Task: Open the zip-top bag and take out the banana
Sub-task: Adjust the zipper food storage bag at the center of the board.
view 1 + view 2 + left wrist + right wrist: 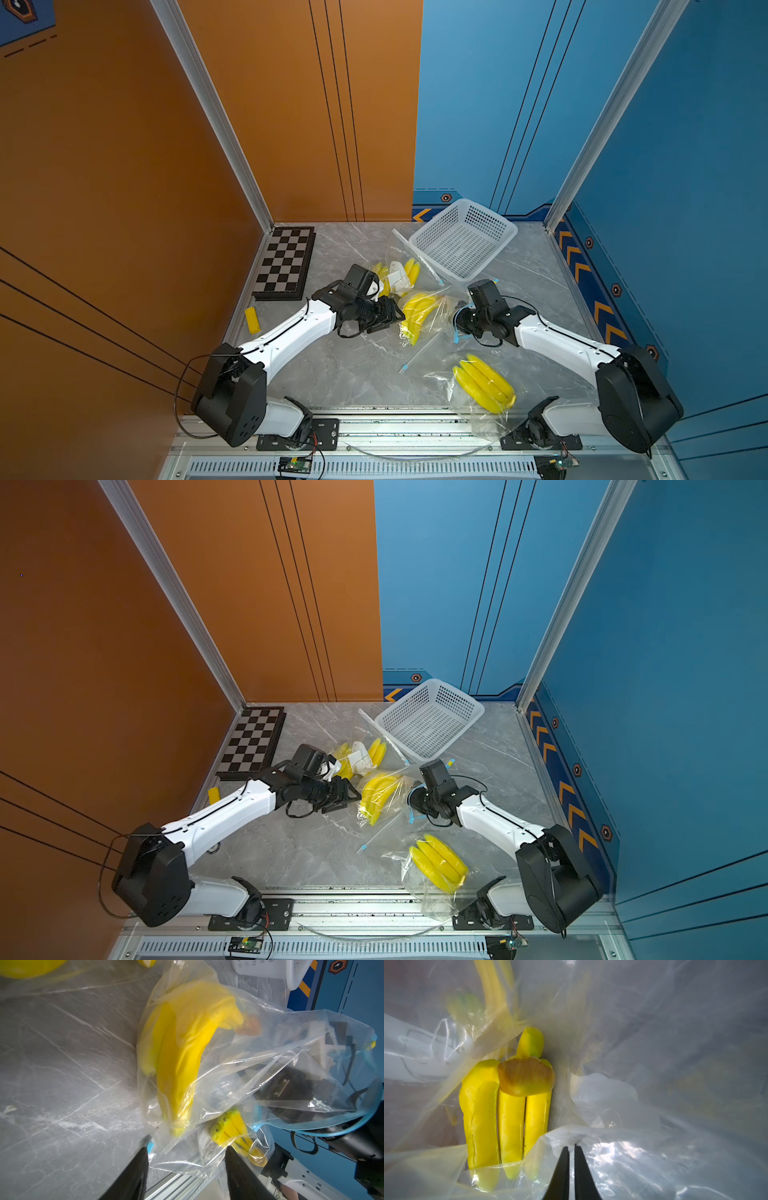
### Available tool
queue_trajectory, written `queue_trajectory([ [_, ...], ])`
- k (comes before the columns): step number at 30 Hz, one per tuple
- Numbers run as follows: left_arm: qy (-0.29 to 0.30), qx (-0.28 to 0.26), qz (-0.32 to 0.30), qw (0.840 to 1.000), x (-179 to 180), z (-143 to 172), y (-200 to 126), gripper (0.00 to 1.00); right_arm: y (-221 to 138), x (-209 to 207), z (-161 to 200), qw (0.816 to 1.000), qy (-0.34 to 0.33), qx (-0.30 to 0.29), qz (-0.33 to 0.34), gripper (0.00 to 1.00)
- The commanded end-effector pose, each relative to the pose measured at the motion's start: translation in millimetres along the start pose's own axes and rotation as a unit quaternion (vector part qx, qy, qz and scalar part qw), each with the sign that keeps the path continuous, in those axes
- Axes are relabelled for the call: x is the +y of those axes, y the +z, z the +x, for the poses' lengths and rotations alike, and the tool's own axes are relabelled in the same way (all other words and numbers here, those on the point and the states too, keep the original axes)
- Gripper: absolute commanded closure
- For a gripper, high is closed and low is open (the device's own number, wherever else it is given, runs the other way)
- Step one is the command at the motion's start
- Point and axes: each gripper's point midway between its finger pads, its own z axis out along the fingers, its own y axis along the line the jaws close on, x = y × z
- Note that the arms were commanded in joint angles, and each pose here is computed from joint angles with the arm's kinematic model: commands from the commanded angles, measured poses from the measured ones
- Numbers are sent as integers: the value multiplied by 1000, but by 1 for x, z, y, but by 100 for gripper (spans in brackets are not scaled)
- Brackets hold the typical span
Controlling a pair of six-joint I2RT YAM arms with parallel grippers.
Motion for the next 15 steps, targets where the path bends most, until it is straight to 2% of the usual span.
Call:
queue_trajectory([
  [1,13,-8,20,1000,-6,-3,8,42,3,1,2,1000,-11,12,-4,90],
  [7,-17,-23,37,999,7,-14,22,42,4,6,4,1000,-14,21,-8,90],
  [12,-55,-69,81,993,14,-42,24,25,4,5,8,1000,-15,26,-7,90],
  [15,-54,-80,82,992,17,-53,18,23,5,5,10,999,-15,30,-7,90],
])
